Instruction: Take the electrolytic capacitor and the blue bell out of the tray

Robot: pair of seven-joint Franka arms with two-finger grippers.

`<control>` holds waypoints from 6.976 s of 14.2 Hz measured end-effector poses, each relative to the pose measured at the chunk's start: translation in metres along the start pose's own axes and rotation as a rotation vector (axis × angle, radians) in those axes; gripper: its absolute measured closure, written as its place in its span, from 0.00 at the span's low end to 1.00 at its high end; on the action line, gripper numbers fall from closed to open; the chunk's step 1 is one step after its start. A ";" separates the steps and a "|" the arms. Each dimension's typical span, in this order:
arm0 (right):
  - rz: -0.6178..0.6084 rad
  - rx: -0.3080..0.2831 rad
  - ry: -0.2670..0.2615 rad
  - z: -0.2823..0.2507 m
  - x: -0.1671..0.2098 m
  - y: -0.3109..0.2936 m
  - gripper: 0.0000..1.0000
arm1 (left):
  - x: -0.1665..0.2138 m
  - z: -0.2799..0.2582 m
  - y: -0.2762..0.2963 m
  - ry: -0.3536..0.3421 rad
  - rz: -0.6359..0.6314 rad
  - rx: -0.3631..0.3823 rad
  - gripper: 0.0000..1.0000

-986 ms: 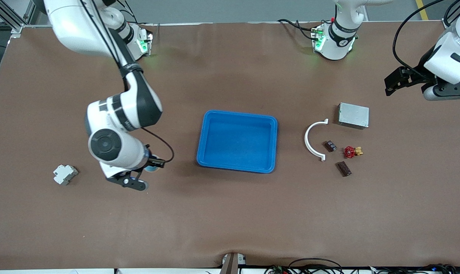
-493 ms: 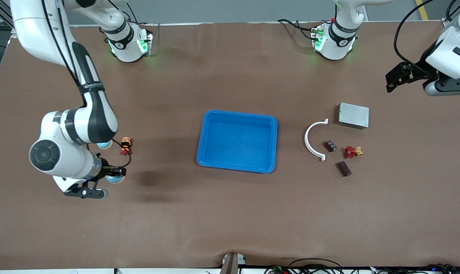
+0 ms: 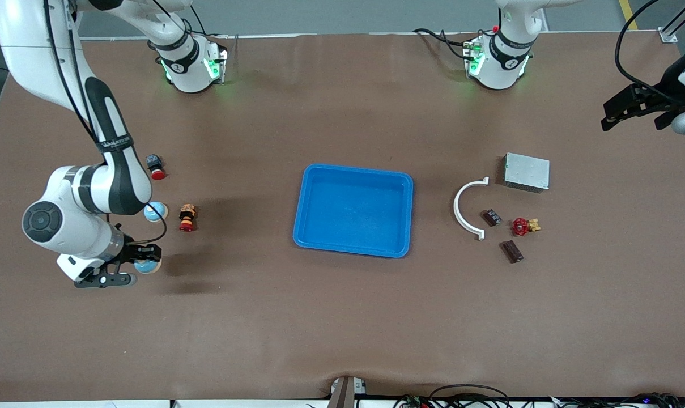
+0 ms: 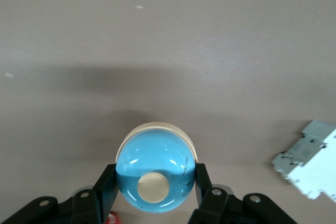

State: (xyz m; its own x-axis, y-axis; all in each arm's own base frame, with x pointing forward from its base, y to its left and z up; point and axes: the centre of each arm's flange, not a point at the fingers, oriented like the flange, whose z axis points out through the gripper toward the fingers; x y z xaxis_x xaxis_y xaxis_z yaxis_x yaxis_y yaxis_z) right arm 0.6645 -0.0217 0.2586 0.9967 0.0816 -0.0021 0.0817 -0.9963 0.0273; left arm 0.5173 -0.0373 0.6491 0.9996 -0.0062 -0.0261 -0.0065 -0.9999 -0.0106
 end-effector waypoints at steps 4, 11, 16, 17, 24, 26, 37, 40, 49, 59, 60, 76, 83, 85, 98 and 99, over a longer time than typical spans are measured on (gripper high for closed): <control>-0.008 -0.006 0.024 0.031 -0.023 0.036 0.37 | -0.002 0.006 0.021 -0.013 0.017 0.005 0.00; 0.010 0.001 -0.006 0.050 -0.041 0.044 0.37 | -0.006 0.010 0.040 -0.029 0.051 0.012 0.00; 0.014 0.001 -0.005 0.058 -0.047 0.045 0.37 | -0.008 0.008 0.037 -0.029 0.048 0.024 0.00; 0.013 0.001 -0.003 0.058 -0.047 0.044 0.37 | -0.008 0.008 0.036 -0.028 0.048 0.030 0.00; 0.012 0.000 0.006 0.059 -0.048 0.043 0.37 | -0.008 0.008 0.035 -0.027 0.048 0.036 0.00; 0.011 0.001 0.009 0.059 -0.047 0.042 0.37 | -0.008 0.008 0.035 -0.027 0.048 0.036 0.00; 0.011 -0.001 0.021 0.072 -0.052 0.040 0.37 | -0.009 0.008 0.033 -0.033 0.047 0.037 0.00; 0.023 0.006 0.027 0.074 -0.052 0.040 0.37 | -0.009 0.007 0.033 -0.033 0.048 0.037 0.00; 0.028 0.005 0.035 0.082 -0.052 0.040 0.00 | -0.006 0.005 0.027 -0.013 0.036 0.034 0.00; 0.062 0.053 -0.084 -0.080 -0.018 0.029 0.00 | -0.006 -0.004 0.017 0.005 0.015 0.031 0.00; 0.077 0.054 -0.094 -0.097 -0.016 0.022 0.00 | -0.006 -0.004 0.015 0.005 0.013 0.031 0.00; 0.130 0.056 -0.060 -0.226 -0.046 0.006 0.00 | -0.007 -0.013 0.023 0.024 0.027 0.031 0.00; 0.152 0.057 -0.002 -0.287 -0.070 0.020 0.00 | -0.007 -0.016 0.024 0.031 0.030 0.030 0.00; 0.141 0.059 0.015 -0.306 -0.079 0.013 0.00 | -0.007 -0.019 0.024 0.036 0.030 0.030 0.00; 0.120 0.044 0.006 -0.387 -0.102 0.005 0.00 | -0.006 -0.021 0.002 0.040 -0.012 0.023 0.00; 0.120 0.045 0.000 -0.389 -0.103 0.005 0.00 | -0.005 -0.021 0.002 0.038 -0.012 0.023 0.00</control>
State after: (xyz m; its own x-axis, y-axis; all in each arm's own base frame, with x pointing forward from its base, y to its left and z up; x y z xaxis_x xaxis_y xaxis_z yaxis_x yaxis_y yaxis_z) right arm 0.5619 -0.0243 0.6480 0.9993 -0.0381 -0.0019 -0.0381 -0.9991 -0.0171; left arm 0.5124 -0.0394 0.6698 0.9999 0.0050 0.0126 0.0054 -0.9994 -0.0333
